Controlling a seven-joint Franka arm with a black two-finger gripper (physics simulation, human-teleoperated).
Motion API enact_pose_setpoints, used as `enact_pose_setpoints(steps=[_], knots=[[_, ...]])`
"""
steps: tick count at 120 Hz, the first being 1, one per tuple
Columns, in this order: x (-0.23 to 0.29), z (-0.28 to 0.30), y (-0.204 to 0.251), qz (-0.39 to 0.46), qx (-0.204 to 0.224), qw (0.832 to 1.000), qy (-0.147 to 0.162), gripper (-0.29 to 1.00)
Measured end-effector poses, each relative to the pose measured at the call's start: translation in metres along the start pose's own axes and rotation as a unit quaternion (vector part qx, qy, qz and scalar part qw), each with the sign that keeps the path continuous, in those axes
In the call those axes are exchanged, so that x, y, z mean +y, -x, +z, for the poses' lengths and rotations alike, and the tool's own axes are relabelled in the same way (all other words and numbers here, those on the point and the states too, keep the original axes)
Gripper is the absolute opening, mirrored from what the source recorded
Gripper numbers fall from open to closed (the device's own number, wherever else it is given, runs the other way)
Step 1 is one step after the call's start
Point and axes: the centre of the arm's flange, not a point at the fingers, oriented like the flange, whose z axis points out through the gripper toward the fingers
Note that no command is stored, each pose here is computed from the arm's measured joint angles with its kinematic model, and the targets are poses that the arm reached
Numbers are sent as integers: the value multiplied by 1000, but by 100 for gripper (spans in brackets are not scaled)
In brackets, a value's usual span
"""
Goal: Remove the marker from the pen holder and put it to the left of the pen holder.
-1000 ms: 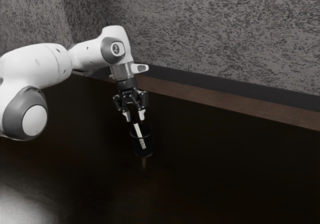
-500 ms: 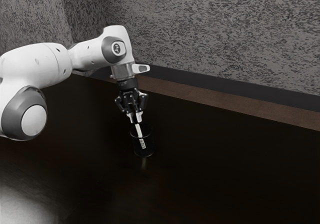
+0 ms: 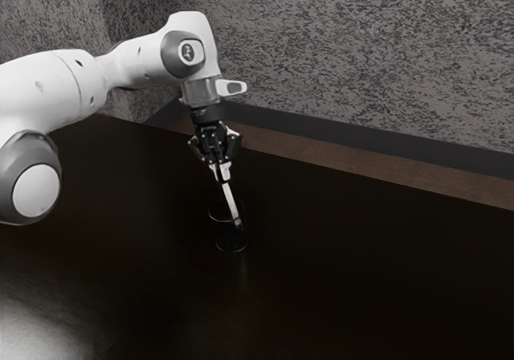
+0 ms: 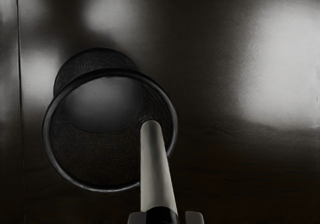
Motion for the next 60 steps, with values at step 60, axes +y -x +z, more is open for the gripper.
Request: enact_pose_setpoints(steps=[60], knots=[[-160,15,23,-120,-101,988,-15,-5]])
